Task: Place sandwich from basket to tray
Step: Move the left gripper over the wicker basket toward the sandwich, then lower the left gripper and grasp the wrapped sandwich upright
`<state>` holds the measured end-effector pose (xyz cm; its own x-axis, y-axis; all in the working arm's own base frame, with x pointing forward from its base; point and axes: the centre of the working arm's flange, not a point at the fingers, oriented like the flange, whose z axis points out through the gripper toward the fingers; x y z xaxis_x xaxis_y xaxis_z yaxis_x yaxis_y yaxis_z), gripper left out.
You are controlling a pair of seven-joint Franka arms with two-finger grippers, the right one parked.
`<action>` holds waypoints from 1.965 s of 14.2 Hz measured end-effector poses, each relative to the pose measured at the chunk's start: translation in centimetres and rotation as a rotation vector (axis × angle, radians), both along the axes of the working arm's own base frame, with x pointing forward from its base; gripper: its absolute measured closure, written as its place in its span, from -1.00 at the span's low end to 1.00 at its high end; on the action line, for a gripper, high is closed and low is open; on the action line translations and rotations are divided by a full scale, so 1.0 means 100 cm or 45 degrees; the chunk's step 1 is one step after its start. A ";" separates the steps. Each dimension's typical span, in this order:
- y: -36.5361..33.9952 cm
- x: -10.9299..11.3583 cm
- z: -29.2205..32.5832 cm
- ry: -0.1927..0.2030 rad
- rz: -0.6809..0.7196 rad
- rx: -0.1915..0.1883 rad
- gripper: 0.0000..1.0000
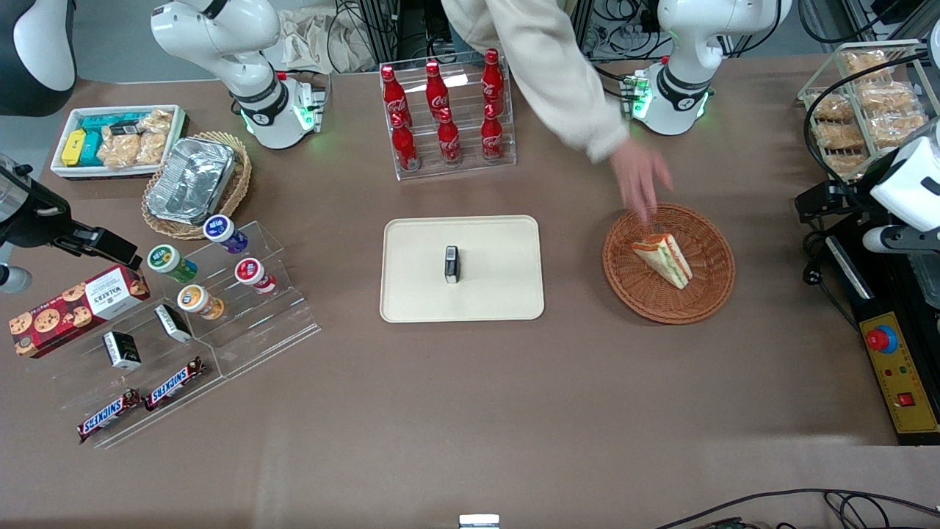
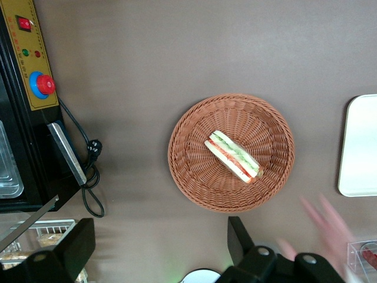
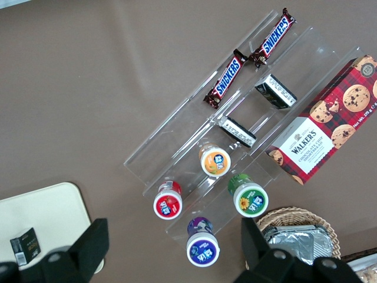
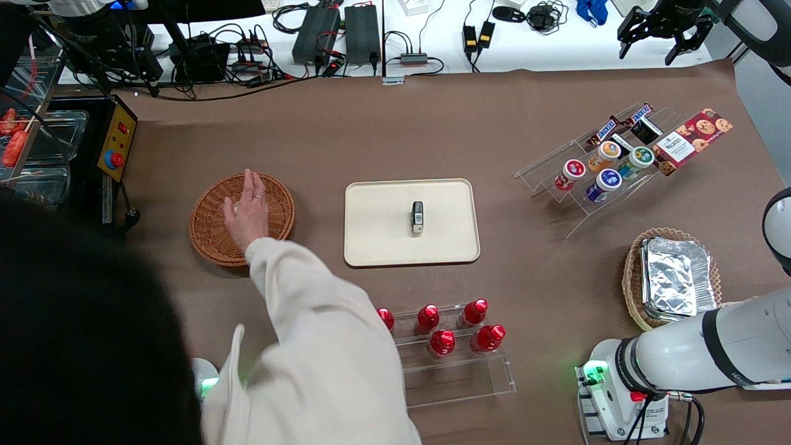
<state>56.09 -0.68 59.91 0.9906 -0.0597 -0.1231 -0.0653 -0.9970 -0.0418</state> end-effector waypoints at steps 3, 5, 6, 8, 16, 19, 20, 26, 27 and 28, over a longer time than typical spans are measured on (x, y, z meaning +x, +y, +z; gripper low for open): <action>0.000 0.000 0.000 -0.001 0.001 -0.005 -1.00; 0.000 0.000 -0.001 0.004 0.003 -0.005 -1.00; 0.000 -0.002 -0.005 0.022 0.011 -0.004 -1.00; -0.001 -0.010 -0.026 0.053 0.043 -0.006 -1.00; -0.016 -0.082 -0.133 -0.095 0.361 -0.054 -1.00; -0.034 -0.093 -0.181 -0.110 0.544 -0.040 -1.00; -0.039 -0.096 -0.195 -0.136 0.596 -0.044 -1.00; -0.070 -0.096 -0.258 -0.127 0.863 -0.031 -1.00; -0.075 -0.094 -0.271 -0.123 0.905 -0.028 -1.00; -0.080 -0.092 -0.283 -0.122 0.941 -0.028 -1.00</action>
<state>46.89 -8.67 31.57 0.7799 0.6246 -0.0408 0.6253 -0.7804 0.0068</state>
